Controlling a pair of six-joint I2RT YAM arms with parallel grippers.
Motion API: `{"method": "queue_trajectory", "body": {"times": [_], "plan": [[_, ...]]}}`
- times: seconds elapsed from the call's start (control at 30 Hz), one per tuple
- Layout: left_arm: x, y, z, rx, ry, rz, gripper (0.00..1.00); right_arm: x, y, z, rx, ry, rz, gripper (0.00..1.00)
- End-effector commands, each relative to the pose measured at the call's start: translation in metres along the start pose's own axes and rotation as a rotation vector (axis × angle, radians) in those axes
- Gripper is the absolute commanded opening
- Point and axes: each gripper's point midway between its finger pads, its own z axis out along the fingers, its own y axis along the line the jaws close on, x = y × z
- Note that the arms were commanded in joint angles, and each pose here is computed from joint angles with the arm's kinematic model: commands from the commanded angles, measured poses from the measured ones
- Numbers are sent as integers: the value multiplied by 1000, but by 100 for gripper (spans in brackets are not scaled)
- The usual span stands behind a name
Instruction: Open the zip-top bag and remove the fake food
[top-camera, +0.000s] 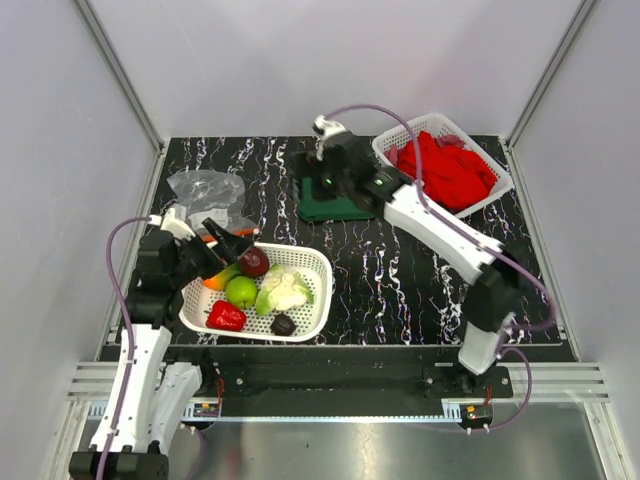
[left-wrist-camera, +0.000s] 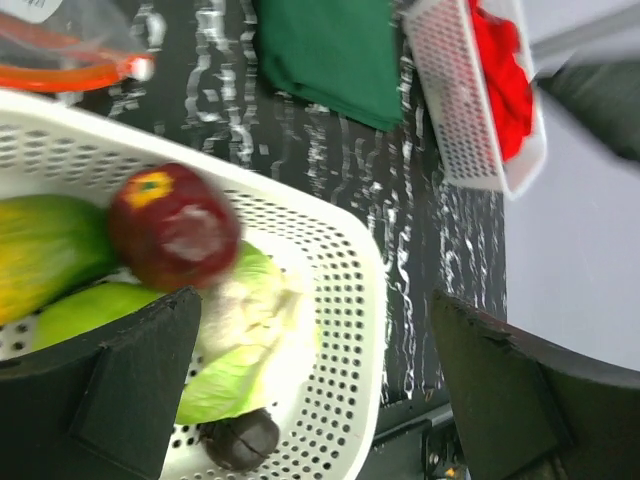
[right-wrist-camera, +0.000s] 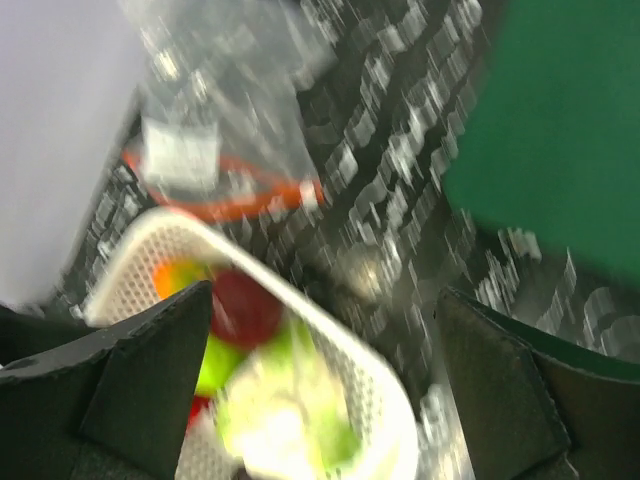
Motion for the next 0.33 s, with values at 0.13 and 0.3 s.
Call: {"method": "queue_trajectory", "body": {"times": [0.13,0.3], "plan": [[36,-88,4,283,89,125,99,106,-55,-125,112,66,228,100],[51,-132,-26,567,16,159,99,143,-54,-206,-59,-39,352,100]]}}
